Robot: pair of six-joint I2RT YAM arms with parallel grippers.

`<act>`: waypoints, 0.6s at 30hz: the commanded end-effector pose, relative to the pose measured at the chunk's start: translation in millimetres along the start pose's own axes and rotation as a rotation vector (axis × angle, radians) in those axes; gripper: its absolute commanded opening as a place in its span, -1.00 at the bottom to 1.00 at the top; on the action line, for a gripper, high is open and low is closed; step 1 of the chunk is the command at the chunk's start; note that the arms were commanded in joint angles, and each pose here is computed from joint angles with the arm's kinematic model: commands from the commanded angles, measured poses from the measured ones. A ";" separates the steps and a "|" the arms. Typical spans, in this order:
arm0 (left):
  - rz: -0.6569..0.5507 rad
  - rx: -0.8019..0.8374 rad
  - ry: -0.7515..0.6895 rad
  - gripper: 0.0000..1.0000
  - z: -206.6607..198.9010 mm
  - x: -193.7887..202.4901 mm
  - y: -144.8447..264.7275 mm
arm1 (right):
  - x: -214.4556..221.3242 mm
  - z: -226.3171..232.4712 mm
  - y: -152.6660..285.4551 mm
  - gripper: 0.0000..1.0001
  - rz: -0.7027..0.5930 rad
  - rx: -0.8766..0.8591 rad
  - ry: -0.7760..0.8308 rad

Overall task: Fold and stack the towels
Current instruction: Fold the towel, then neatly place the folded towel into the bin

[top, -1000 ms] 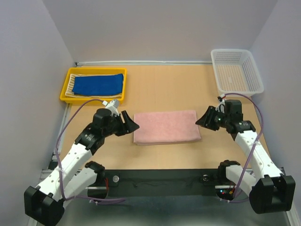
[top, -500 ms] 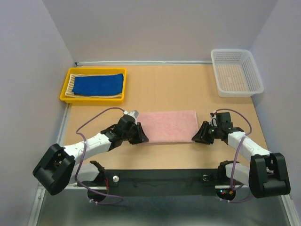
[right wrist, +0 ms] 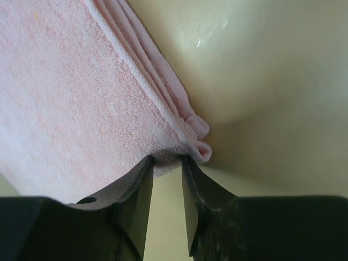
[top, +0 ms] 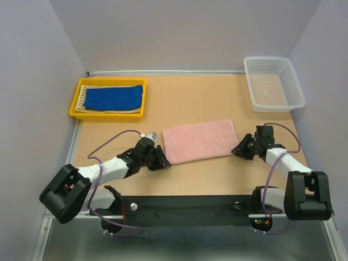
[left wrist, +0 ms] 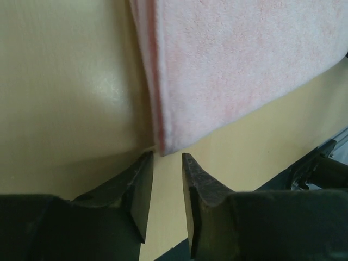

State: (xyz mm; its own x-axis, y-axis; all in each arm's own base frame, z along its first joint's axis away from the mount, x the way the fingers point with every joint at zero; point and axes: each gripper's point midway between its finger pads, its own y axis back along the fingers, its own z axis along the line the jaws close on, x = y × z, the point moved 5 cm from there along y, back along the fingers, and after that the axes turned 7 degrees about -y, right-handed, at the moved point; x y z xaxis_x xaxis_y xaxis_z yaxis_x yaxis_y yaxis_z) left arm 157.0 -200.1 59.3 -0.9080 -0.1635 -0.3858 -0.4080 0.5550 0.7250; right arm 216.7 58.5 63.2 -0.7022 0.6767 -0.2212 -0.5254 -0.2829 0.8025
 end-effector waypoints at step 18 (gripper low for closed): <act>-0.425 -0.090 -0.178 0.88 6.3 -122.9 101.9 | 20.9 130.2 47.0 0.44 -0.067 -0.184 0.785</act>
State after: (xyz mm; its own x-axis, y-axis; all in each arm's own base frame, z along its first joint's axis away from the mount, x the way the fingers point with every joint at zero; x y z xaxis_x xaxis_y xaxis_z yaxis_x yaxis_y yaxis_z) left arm 226.1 -129.5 176.6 -0.6382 -0.3254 -0.6978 -0.7604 0.4083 0.5050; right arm 241.9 103.8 149.4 -0.7798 0.2462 -0.5756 -0.6239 -0.3805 0.6826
